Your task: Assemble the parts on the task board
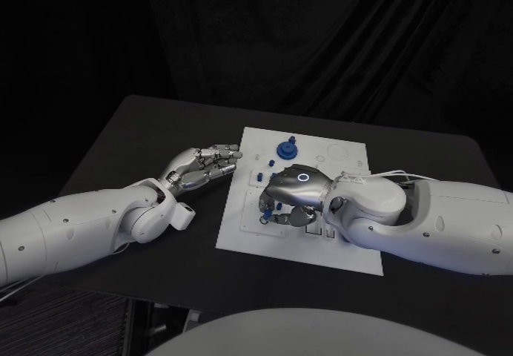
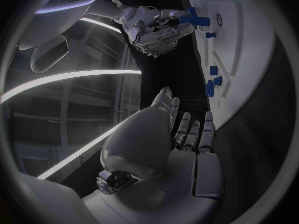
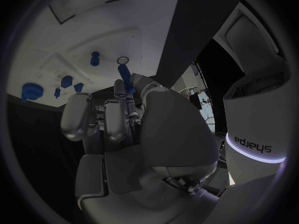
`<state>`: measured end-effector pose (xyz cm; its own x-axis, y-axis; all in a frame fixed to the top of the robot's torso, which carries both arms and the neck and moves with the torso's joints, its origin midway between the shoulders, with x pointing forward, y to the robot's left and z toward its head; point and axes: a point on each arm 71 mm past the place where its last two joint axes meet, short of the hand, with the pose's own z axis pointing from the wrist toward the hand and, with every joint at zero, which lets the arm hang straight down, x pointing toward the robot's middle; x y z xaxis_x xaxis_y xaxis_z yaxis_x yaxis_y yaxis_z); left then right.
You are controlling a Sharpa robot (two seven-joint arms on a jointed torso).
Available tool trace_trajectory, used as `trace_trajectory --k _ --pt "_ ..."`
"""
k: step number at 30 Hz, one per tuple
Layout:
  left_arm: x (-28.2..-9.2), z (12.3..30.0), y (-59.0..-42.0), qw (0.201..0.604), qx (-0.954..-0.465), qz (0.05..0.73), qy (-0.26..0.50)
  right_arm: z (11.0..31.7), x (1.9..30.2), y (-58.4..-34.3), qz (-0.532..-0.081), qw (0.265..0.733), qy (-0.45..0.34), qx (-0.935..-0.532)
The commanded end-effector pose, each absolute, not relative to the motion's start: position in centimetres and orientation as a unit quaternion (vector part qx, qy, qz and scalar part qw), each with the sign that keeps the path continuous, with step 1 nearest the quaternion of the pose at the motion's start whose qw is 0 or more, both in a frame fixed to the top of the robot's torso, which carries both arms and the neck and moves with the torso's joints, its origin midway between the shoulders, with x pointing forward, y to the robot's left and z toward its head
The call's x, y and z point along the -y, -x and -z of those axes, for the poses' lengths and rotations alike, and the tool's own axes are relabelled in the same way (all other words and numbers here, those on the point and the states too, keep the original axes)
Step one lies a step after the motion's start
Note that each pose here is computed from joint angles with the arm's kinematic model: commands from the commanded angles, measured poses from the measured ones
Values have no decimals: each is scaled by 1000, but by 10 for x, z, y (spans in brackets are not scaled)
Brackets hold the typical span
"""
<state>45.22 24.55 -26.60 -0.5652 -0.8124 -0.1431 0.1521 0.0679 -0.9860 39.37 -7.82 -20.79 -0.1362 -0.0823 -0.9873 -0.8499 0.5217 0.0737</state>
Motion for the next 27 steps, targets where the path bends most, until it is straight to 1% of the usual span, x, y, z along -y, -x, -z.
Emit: trace_trajectory --k 1,11,27 --pt "-244 256 -449 395 -574 676 239 212 74 -392 -340 556 370 -662" --pt "-242 257 -449 387 -577 678 239 217 68 -393 -337 556 384 -656" --pt "-241 258 -450 382 -580 678 240 225 68 -396 -330 550 384 -664"
